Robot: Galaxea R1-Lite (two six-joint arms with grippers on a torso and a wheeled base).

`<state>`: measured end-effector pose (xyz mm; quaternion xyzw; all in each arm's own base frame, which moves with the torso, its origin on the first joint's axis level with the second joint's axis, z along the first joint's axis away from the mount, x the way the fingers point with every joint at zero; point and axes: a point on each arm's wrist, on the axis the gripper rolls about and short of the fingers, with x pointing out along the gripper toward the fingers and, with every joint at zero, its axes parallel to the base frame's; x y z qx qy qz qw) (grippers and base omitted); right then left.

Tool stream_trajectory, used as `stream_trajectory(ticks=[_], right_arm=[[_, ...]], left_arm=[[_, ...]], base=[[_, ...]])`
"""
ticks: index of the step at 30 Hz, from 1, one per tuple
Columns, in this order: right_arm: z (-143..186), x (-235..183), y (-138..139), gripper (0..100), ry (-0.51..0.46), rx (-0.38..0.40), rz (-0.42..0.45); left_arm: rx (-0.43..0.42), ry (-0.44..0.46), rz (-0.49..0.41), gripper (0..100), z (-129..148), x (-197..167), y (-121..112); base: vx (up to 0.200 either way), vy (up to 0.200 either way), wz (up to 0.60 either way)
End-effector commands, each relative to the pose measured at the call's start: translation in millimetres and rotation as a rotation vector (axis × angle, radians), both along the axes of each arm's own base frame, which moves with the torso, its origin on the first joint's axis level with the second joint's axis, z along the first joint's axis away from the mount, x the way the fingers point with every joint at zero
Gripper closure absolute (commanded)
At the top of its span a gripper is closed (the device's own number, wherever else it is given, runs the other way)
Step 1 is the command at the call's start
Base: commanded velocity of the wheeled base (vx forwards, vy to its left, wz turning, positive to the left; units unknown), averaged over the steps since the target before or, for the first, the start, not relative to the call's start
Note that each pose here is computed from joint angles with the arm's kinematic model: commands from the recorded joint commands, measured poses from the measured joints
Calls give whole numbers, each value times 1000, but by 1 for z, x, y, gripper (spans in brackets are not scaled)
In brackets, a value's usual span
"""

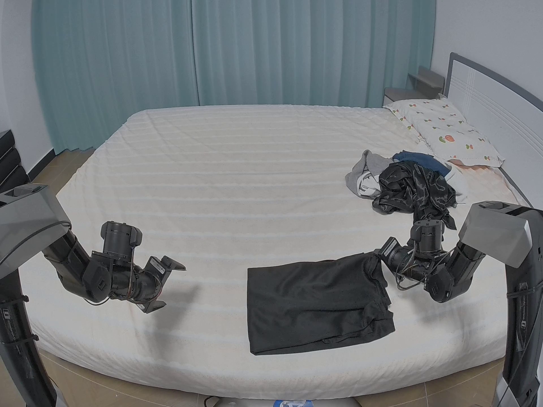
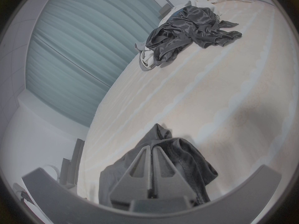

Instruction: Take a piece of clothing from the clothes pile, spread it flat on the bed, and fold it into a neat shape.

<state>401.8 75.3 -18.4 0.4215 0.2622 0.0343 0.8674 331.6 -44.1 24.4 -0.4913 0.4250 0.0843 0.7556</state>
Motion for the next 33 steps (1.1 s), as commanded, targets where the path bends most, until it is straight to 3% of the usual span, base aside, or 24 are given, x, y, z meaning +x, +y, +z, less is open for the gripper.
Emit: stream_trajectory(ticks=[1, 7, 8, 20, 25, 33], right_arm=[[-10, 6, -5, 100, 12, 6, -12], [-15, 13, -4, 100, 4, 13, -1], [-15, 14, -5, 0, 3, 15, 0], [14, -6, -17, 0, -26, 21, -19], [28, -24, -5, 0, -65, 39, 39], [23, -36, 28, 0, -46, 40, 128]], left_arm=[[0, 1, 0, 0, 0, 0, 0], [0, 0, 0, 0, 0, 0, 0], [0, 0, 0, 0, 0, 0, 0], [1, -1, -1, 0, 0, 0, 0], [1, 1, -3, 0, -1, 0, -1], [1, 5, -7, 0, -2, 0, -2]], base=[[0, 0, 0], [0, 0, 0], [0, 0, 0], [0, 0, 0], [0, 0, 0], [0, 0, 0]])
